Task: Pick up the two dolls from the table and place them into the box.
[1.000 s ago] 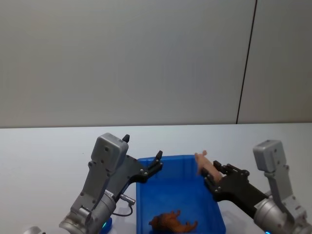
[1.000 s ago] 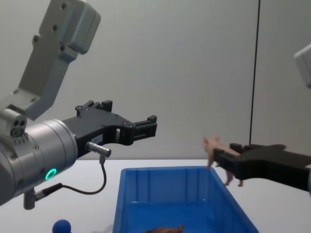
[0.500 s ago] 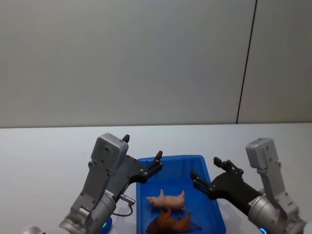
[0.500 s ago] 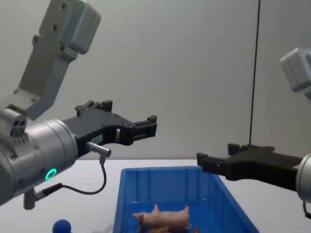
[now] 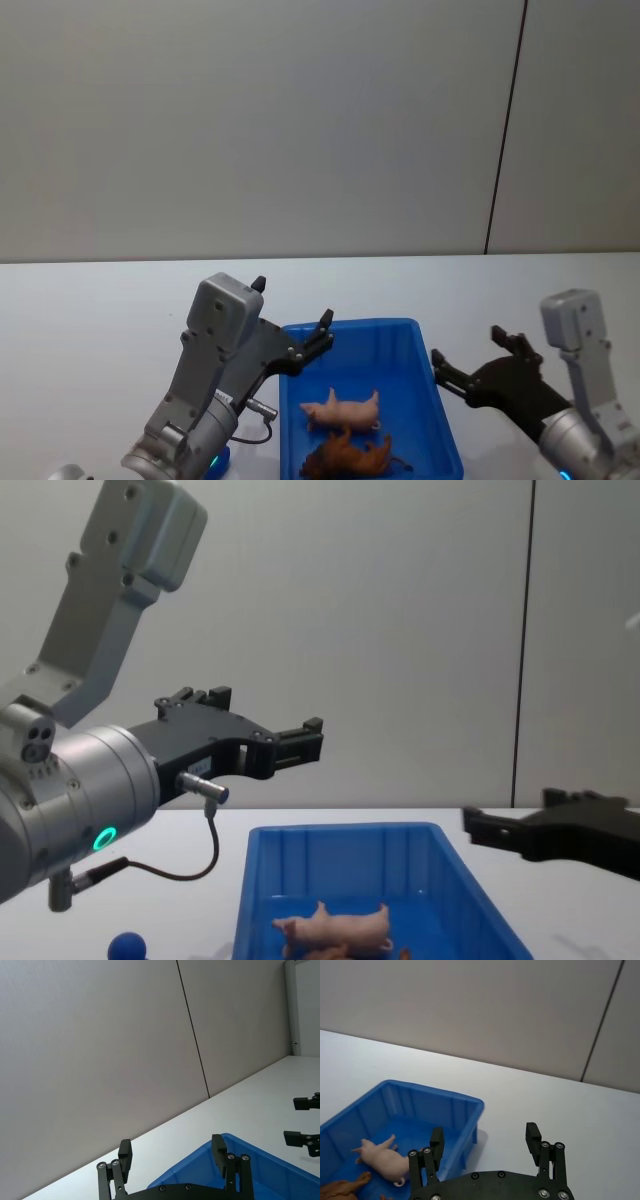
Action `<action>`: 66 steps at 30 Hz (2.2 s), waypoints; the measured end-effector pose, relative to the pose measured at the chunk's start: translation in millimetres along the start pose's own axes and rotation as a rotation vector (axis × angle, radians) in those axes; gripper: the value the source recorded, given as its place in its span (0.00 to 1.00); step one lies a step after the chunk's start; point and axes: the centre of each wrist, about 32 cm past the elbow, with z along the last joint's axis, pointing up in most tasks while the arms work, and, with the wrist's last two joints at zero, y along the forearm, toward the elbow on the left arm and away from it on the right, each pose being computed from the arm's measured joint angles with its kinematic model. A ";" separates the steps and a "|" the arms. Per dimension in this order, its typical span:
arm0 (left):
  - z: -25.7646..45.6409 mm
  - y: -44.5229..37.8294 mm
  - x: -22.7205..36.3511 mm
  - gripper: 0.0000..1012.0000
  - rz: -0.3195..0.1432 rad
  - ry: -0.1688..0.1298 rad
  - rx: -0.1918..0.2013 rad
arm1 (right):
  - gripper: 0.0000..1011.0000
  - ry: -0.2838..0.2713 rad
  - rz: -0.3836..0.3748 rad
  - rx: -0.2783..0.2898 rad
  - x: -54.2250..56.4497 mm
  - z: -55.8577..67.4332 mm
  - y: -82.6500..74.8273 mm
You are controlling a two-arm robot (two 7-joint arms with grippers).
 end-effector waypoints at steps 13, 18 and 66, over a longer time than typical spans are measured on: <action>0.2 2.4 0.4 0.99 0.008 0.002 0.009 | 0.99 0.012 -0.101 -0.022 6.4 -6.2 -12.6; 1.5 6.4 1.4 0.99 0.024 0.009 0.027 | 0.99 0.014 -0.118 -0.026 7.4 -7.2 -14.8; -27.6 45.0 20.5 0.99 0.122 0.168 0.377 | 0.99 0.017 -0.154 -0.034 9.5 -9.4 -19.5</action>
